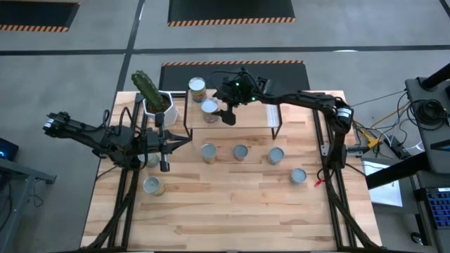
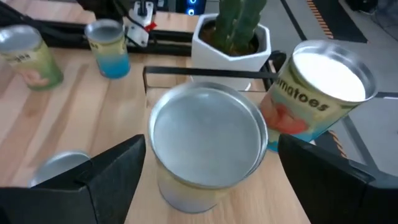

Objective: Pick and place cans onto a shelf
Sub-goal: Put the canned peaches on the shelf

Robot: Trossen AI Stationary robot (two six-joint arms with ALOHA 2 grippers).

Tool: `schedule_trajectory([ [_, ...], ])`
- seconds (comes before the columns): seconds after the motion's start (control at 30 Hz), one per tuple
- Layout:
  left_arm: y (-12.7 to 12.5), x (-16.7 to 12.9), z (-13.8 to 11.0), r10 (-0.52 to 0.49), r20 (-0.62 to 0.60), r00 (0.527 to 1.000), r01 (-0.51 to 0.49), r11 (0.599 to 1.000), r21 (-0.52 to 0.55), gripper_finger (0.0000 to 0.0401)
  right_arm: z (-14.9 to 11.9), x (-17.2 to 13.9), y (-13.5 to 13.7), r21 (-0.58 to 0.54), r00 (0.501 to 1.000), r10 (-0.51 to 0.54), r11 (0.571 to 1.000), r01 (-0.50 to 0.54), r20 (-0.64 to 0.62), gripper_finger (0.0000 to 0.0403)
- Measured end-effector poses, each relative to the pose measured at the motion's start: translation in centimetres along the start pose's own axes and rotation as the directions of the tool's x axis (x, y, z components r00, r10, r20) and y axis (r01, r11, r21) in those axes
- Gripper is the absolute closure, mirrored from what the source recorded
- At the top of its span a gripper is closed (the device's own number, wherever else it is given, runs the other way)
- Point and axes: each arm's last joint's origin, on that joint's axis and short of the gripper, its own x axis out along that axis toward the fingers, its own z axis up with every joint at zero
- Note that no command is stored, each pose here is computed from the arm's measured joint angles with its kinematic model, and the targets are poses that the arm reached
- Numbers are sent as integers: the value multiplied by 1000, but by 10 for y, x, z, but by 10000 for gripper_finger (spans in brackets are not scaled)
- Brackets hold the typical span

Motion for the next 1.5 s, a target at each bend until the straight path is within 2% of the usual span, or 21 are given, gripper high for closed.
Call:
schedule_trajectory([
  [0.27, 0, 0, 0, 0, -1, 1000, 0, 1000, 0, 401, 12, -40, 9, 70, 999, 17, 997, -14, -45, 55],
  [0.4, 0, 0, 0, 0, -2, 1000, 0, 1000, 1, 401, 14, -54, 25, 68, 995, 44, 997, -38, -88, 87],
  [0.57, 0, 0, 0, -1, -3, 1000, 1, 1000, 1, 401, 3, -39, 53, 52, 988, 69, 997, -62, -141, 166],
  [0.7, 0, 0, 0, -1, -4, 1000, 1, 1000, 2, 401, -15, -17, 74, -1, 986, -60, 998, 60, -159, 240],
  [0.83, 0, 0, -1, -1, -6, 1000, 1, 1000, 3, 401, -32, 1, 84, -5, 987, -131, 991, 131, -89, 314],
  [0.97, 0, 0, -1, -1, -7, 1000, 1, 1000, 3, 401, -42, 9, 83, 2, 985, -173, 985, 173, -19, 380],
  [1.13, 0, 0, -1, -1, -7, 1000, 1, 1000, 3, 401, -45, 11, 74, 11, 977, -206, 978, 206, 47, 390],
  [1.5, 0, 0, -1, -1, -7, 1000, 1, 1000, 3, 401, -45, 9, 59, -7, 965, -248, 968, 250, 87, 390],
])
